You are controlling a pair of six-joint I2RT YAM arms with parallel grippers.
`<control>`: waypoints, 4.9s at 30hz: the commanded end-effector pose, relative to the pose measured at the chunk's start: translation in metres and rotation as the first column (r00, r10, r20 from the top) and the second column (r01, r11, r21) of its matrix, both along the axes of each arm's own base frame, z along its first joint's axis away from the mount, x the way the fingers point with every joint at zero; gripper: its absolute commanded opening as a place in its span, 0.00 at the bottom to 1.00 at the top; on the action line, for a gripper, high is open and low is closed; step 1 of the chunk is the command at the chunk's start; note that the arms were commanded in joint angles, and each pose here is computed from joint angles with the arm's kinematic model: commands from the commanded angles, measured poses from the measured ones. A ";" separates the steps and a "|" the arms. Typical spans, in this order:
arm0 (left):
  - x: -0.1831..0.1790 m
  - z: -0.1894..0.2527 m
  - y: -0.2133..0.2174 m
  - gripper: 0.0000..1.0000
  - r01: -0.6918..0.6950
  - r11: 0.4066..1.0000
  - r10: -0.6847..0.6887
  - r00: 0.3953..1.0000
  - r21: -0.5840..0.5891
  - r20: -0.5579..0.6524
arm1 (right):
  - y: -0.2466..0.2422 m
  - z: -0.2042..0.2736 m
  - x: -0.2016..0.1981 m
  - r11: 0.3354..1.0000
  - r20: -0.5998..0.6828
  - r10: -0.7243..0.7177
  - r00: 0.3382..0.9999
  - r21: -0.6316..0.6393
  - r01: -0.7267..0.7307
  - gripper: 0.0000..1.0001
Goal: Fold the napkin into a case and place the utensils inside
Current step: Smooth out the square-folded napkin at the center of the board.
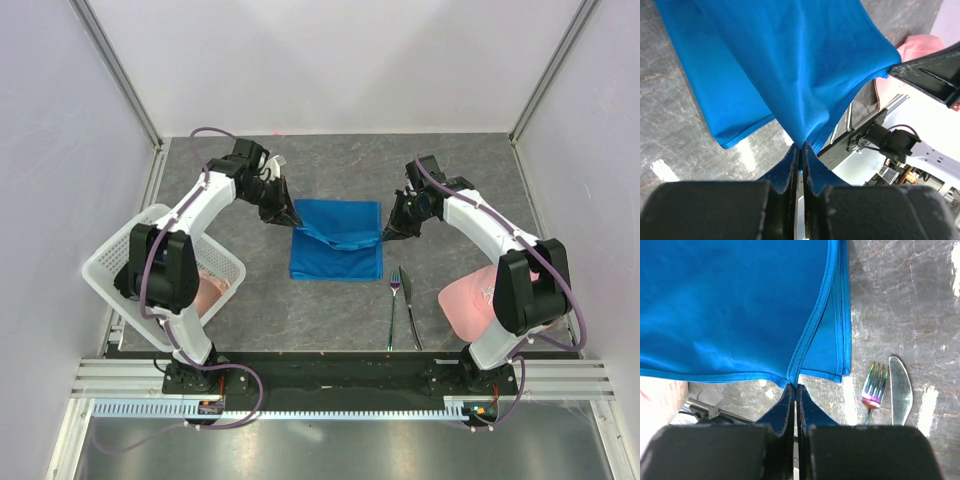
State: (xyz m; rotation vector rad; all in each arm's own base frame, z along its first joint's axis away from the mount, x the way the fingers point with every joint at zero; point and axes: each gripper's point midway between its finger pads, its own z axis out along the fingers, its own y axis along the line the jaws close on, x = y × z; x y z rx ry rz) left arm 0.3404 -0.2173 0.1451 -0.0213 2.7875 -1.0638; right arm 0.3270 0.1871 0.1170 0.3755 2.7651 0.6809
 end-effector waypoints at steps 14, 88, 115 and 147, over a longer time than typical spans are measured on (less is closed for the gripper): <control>-0.057 -0.052 0.004 0.09 0.012 0.999 -0.006 0.989 0.040 -0.149 | -0.010 -0.027 -0.027 0.999 -0.067 0.031 0.997 -0.037 -0.034 0.00; 0.004 0.104 -0.015 0.10 -0.047 0.998 0.054 0.987 -0.052 0.151 | 0.000 0.107 -0.001 0.998 0.106 0.041 0.994 0.043 -0.046 0.00; -0.120 -0.041 -0.011 0.10 0.044 0.995 -0.030 0.987 0.090 -0.157 | -0.024 0.010 -0.055 0.995 -0.065 0.092 0.994 -0.024 -0.093 0.00; -0.111 -0.160 0.008 0.13 0.073 0.947 0.019 0.959 0.314 -0.281 | -0.017 -0.104 -0.062 0.986 -0.171 0.125 0.977 -0.086 -0.141 0.00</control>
